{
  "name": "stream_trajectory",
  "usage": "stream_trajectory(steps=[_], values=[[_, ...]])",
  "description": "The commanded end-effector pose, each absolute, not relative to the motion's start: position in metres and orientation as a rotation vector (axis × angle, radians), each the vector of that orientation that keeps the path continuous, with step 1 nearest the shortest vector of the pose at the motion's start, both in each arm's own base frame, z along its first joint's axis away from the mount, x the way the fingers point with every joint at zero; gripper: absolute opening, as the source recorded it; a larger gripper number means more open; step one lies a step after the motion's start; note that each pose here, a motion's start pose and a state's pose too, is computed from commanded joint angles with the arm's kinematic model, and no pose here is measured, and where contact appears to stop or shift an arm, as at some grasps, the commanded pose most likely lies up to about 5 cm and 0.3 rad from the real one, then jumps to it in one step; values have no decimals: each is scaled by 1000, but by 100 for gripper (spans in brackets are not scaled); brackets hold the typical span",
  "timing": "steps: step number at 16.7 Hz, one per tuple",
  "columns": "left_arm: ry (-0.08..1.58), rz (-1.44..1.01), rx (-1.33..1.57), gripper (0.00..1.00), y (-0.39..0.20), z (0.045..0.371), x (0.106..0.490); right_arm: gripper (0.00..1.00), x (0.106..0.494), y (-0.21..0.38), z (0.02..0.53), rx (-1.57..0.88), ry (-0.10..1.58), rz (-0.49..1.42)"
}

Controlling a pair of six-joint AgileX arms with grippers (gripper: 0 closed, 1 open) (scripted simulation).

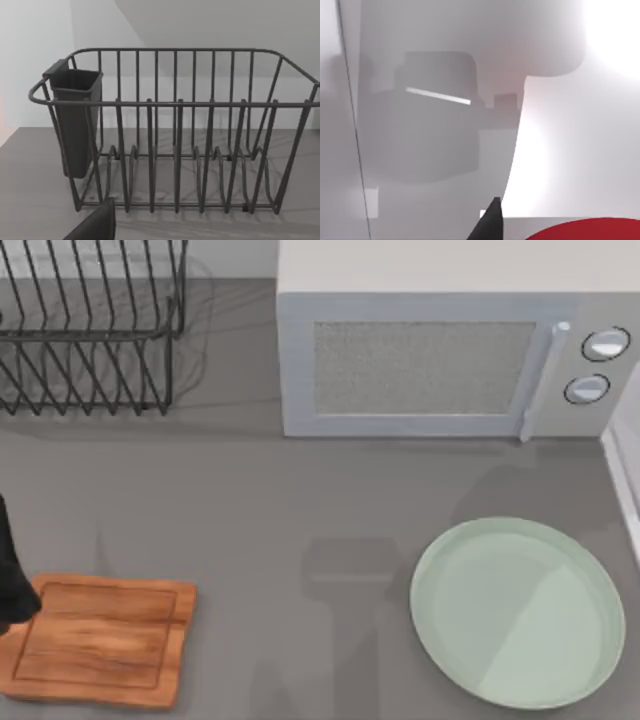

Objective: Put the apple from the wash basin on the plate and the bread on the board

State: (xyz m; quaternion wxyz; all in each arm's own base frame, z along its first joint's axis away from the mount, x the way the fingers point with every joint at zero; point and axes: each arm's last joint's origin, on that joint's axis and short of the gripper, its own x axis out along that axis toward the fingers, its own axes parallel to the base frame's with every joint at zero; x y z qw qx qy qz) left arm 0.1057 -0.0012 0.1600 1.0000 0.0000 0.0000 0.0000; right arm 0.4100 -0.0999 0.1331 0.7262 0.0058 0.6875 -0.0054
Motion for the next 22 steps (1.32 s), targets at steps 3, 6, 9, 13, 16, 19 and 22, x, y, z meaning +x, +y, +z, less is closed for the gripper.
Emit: stream_trajectory(steps=[3, 6, 9, 13, 16, 19, 22], values=[[0, 0, 0, 100, -1, 160, 106, 0, 408, -89, 149, 15, 1500, -25], [0, 0, 0, 100, -1, 160, 106, 0, 396, -62, 162, 31, 1526, -39], [0, 0, 0, 100, -1, 160, 106, 0, 377, -26, 173, 48, 1580, -57], [0, 0, 0, 100, -1, 160, 106, 0, 345, 28, 185, 49, 1646, -85], [0, 0, 0, 100, -1, 160, 106, 0, 321, 70, 196, 33, 1659, -92], [0, 0, 0, 100, -1, 160, 106, 0, 299, 109, 209, 17, 1635, -74], [0, 0, 0, 100, -1, 160, 106, 0, 280, 140, 222, 9, 1598, -39]])
